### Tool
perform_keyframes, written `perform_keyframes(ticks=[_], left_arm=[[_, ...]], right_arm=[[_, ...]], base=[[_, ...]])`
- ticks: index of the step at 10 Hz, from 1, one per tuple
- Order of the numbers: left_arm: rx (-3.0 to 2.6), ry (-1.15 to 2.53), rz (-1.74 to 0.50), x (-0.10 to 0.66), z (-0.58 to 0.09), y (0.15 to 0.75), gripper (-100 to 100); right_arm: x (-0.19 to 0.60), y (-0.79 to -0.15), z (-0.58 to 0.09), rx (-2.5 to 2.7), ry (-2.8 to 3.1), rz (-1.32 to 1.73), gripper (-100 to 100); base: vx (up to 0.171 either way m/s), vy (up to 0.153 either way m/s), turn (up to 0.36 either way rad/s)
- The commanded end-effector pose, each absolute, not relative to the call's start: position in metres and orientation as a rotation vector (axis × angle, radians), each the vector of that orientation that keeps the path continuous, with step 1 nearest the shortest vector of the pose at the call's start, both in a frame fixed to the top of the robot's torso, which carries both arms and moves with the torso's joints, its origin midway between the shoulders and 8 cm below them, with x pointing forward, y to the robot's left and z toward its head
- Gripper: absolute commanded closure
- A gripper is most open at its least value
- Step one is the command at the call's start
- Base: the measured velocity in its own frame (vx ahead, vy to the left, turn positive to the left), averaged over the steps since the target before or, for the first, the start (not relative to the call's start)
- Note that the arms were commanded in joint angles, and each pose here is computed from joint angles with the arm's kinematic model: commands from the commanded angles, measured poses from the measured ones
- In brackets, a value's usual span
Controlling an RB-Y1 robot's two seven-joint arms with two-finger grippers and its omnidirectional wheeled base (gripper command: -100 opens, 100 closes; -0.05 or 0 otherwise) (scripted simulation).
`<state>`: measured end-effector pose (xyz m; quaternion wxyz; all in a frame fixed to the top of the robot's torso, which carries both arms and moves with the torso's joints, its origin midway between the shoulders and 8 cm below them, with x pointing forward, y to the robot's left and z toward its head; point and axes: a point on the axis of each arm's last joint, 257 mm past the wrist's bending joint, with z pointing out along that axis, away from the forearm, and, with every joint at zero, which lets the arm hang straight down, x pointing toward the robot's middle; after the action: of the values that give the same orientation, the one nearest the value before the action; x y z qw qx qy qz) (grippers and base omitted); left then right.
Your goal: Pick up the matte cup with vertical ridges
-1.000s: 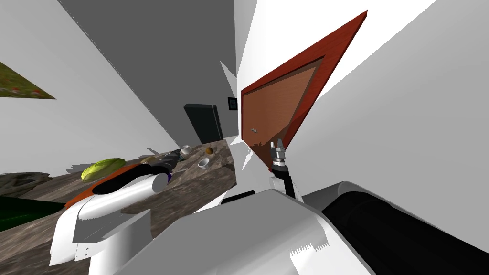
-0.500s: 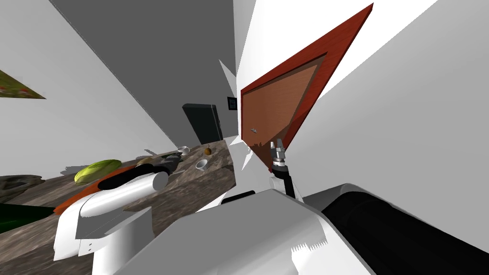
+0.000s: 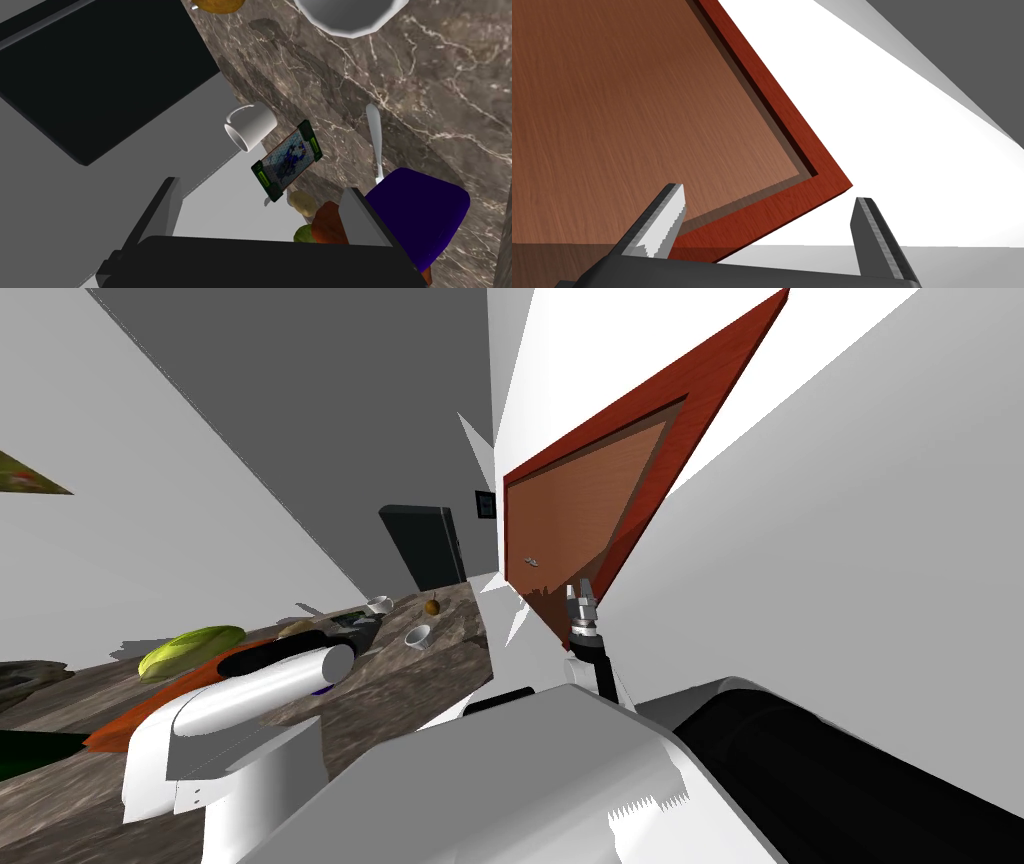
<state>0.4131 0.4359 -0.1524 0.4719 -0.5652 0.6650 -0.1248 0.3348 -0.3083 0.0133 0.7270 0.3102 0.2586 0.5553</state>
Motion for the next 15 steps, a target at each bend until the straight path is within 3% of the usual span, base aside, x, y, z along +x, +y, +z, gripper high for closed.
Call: perform_keyframes(ticks=[1, 15], left_arm=[[-1.408, 1.67, -0.278, 0.408, -0.163, 0.436, -100], [-1.576, 1.968, -0.095, 0.357, -0.229, 0.422, -100]], right_arm=[[0.335, -0.308, 0.013, 0.684, 0.57, 1.224, 0], [0.335, -0.308, 0.013, 0.684, 0.57, 1.224, 0]], base=[[0.031, -0.022, -0.012], [0.036, -0.014, -0.011]])
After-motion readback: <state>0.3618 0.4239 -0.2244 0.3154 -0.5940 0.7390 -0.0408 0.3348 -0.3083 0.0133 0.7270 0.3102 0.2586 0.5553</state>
